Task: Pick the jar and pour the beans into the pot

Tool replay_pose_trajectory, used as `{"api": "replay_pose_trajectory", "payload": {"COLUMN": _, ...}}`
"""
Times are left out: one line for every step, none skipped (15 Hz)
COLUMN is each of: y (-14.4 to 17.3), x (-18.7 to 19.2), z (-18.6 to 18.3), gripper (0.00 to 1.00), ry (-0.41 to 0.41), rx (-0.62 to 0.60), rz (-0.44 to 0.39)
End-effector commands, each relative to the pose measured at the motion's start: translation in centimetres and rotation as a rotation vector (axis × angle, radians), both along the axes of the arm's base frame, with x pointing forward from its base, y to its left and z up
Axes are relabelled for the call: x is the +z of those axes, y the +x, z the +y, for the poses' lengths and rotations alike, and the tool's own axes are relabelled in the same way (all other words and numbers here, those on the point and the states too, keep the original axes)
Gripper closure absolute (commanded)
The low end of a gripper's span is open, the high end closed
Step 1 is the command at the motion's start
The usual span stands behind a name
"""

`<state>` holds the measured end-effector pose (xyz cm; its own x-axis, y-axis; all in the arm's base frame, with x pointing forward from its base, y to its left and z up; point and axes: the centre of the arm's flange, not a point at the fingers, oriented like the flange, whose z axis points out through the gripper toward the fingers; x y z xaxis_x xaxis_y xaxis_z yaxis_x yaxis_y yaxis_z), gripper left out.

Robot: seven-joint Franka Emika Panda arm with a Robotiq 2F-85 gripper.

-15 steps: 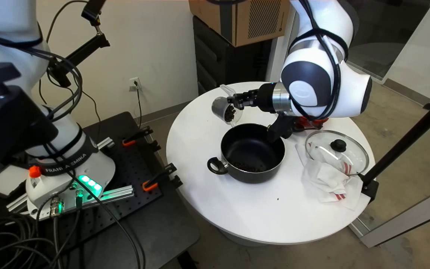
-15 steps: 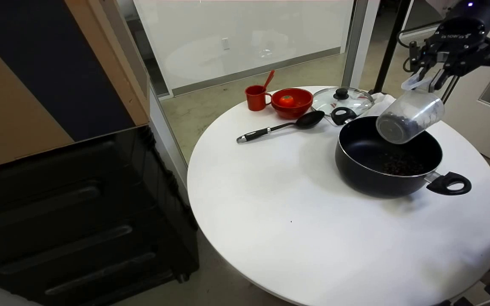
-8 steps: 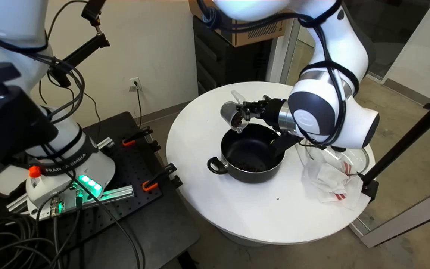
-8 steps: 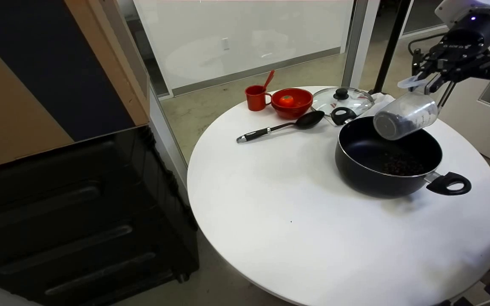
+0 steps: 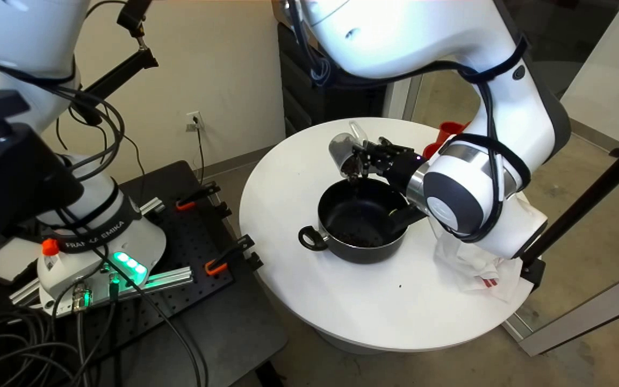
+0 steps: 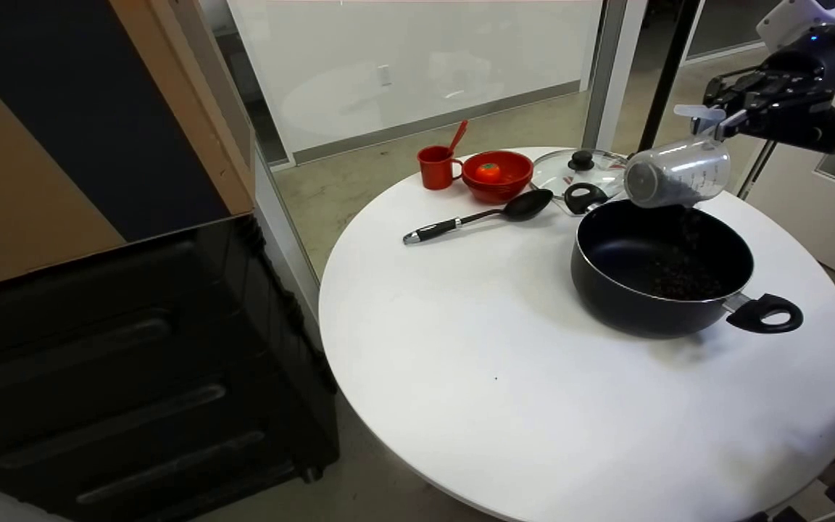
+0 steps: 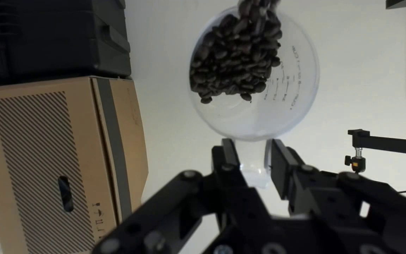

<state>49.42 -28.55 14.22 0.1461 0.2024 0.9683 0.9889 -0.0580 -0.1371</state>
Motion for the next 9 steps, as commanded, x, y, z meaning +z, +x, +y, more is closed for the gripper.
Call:
{"api": "replay_pose_trajectory", "payload": {"y": 1.28, "x": -0.16, "z": -0.71, "gripper": 0.93, "ry": 0.076, "rx": -0.02, "rz": -0.034}}
{"api": "replay_pose_trajectory", "payload": {"y": 1.4, "x": -0.22, "z": -0.71, "gripper": 0.93, "ry": 0.086, "rx": -0.026, "rz": -0.04}}
{"api": "replay_pose_trajectory", "payload": {"y": 1.5, "x": -0.18, "z": -0.71, "gripper": 0.93, "ry": 0.1, "rx": -0.032, "rz": -0.05}}
{"api": "replay_pose_trajectory", "payload": {"y": 1.63, "x": -0.21, "z": -0.73, "gripper": 0.93, "ry": 0.114, "rx": -0.037, "rz": -0.056}}
{"api": "replay_pose_trajectory", "payload": {"y": 1.74, "x": -0.18, "z": -0.71, "gripper": 0.93, "ry": 0.127, "rx": -0.042, "rz": -0.061}}
{"api": "replay_pose_trajectory", "payload": {"y": 1.82, "x": -0.2, "z": -0.7, "gripper": 0.93, "ry": 0.143, "rx": -0.049, "rz": -0.068}}
{"api": "replay_pose_trajectory", "payload": {"y": 1.9, "x": -0.12, "z": -0.65, "gripper": 0.93, "ry": 0.163, "rx": -0.057, "rz": -0.075}}
{"api": "replay_pose_trajectory", "payload": {"y": 1.96, "x": -0.09, "z": -0.61, "gripper": 0.93, "ry": 0.177, "rx": -0.061, "rz": -0.081}}
{"api": "replay_pose_trajectory", "payload": {"y": 1.98, "x": -0.03, "z": -0.52, "gripper": 0.93, "ry": 0.197, "rx": -0.067, "rz": -0.085}}
